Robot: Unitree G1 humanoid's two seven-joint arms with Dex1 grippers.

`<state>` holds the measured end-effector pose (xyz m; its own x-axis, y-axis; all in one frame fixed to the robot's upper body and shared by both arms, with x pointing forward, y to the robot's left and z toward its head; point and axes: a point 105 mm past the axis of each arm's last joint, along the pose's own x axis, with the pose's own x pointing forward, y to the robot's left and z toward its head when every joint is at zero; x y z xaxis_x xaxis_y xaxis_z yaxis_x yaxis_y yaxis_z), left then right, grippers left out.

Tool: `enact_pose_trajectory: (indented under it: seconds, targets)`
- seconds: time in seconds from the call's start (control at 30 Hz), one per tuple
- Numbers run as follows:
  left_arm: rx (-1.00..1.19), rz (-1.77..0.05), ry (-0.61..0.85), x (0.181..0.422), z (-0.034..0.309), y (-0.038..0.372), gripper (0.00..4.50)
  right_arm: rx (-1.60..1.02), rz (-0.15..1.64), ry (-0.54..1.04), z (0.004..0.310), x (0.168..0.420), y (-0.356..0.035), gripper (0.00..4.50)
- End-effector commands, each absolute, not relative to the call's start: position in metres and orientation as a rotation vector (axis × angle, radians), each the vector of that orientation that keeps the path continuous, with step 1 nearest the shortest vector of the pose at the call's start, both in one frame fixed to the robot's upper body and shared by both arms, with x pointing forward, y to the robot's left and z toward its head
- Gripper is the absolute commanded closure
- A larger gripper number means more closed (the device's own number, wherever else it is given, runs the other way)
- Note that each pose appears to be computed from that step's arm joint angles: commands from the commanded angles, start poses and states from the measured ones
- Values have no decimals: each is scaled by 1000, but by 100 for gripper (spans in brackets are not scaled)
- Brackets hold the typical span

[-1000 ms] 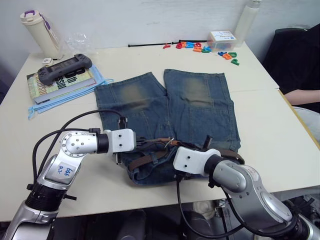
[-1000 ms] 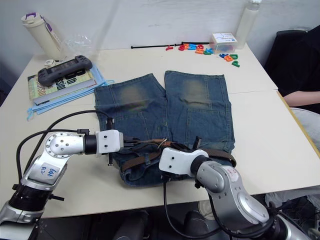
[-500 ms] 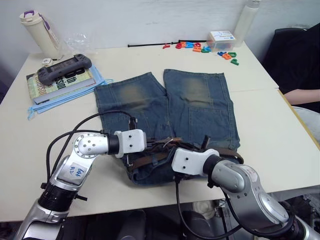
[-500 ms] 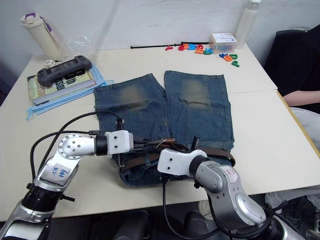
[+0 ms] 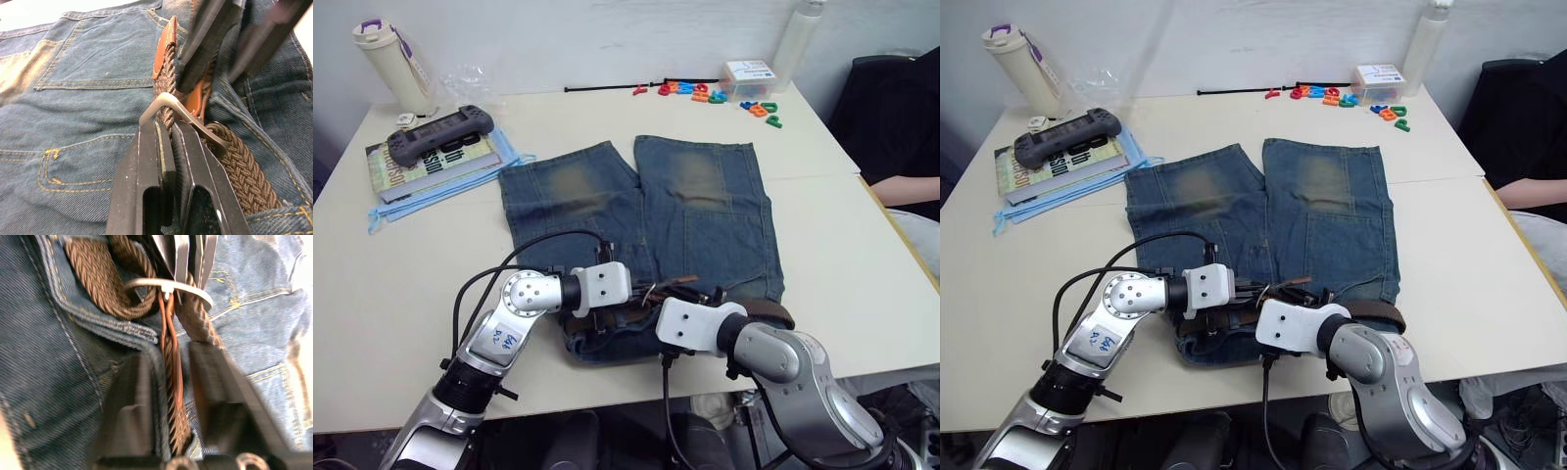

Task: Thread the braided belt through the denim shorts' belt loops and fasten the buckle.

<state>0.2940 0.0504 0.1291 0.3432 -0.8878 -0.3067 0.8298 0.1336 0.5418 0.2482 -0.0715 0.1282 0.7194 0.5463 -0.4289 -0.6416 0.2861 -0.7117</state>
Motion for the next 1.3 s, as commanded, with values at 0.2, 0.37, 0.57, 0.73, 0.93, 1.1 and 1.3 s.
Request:
enact_pose_trajectory:
  seconds: [0.2,0.37,0.57,0.73,0.93,1.1,1.3]
  targets:
    - [713,-1284,-95,288,121,44,450,-890,788,98,158,232,-86,5]
    - [712,-1287,-96,288,120,44,450,-810,850,109,164,228,-90,5]
    - [712,-1295,-97,287,120,43,450,-701,899,88,190,229,-105,5]
    - [720,-1300,-100,286,120,42,450,-717,856,57,205,234,-111,5]
    - [721,-1299,-108,287,121,40,450,-931,817,44,194,241,-108,5]
    - [729,-1300,-112,287,121,40,450,-985,804,14,190,248,-102,5]
    - [737,-1299,-120,287,122,39,450,-1053,799,-9,187,257,-95,5]
